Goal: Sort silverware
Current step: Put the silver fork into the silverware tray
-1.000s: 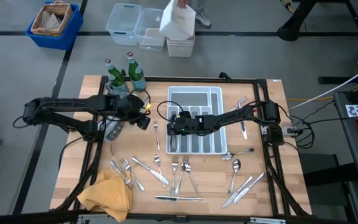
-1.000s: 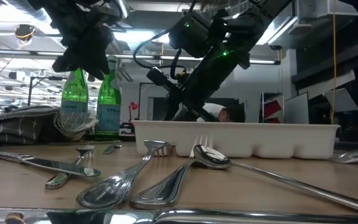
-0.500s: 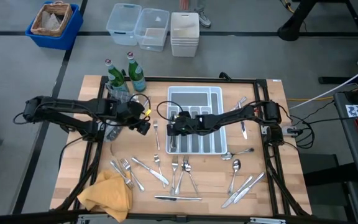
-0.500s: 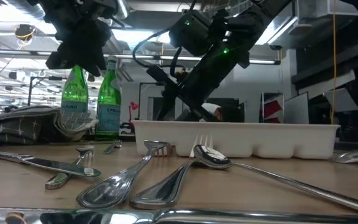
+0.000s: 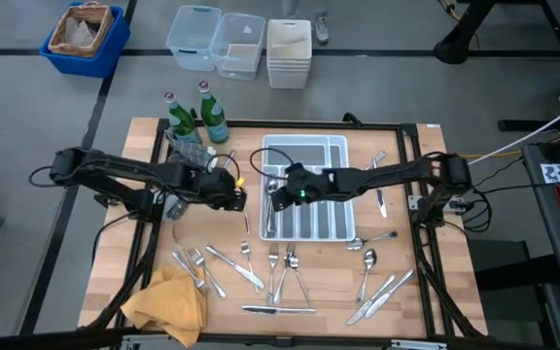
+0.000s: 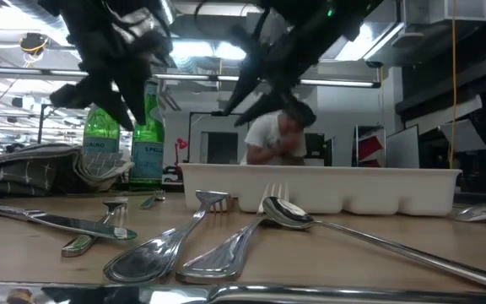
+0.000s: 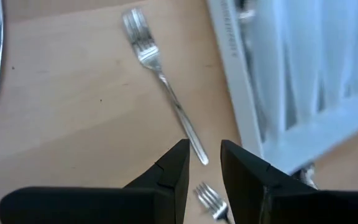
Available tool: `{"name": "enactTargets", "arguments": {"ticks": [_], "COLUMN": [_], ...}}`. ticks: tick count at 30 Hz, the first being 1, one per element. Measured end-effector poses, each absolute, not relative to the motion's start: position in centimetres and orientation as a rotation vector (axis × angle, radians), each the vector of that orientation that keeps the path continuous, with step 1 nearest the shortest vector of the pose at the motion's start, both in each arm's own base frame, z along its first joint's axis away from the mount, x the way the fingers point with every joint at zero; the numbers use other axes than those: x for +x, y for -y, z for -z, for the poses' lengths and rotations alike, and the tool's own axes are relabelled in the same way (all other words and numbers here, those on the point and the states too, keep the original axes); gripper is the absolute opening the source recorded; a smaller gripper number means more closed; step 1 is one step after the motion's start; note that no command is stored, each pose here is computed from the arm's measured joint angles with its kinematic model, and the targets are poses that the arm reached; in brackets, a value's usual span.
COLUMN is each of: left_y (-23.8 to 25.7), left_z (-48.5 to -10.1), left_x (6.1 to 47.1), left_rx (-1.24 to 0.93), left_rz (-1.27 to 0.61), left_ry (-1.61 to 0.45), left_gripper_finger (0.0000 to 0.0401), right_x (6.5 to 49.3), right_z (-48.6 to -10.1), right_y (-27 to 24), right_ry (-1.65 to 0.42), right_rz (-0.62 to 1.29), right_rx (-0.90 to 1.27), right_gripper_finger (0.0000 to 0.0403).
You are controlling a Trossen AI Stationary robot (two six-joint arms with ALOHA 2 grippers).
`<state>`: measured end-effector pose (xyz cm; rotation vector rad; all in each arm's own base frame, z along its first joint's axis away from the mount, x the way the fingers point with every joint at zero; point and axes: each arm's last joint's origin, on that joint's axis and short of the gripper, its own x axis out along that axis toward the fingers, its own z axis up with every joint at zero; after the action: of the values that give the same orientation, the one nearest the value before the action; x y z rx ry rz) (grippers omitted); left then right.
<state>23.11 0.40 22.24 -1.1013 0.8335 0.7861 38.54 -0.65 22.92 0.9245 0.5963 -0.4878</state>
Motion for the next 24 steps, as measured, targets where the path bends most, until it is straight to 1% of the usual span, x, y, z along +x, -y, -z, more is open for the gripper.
{"name": "enactTargets", "arguments": {"ticks": [7,13,24], "left_y": [-0.9,-1.6,-2.2], "left_z": [-19.5,-17.5,-15.1], "left_x": [25.6,27.0,27.6], "left_rx": [-1.174,-1.218,-1.242], "left_rz": [-0.865,-0.898,-1.003], "left_ry": [-0.825,-0.817,-0.867], "left_gripper_finger": [0.0082,0.0082,0.0082], "right_x": [36.0,32.9,28.6], "right_z": [-27.1,-29.6,-32.5], "right_y": [0.5,0.5,0.5], "right_ry": [-0.614,-0.673,-0.719], "right_rz": [0.362,0.347,0.343], "right_rx": [0.754,0.658,0.572], "right_gripper_finger": [0.0105,0.0105,0.0105]}}
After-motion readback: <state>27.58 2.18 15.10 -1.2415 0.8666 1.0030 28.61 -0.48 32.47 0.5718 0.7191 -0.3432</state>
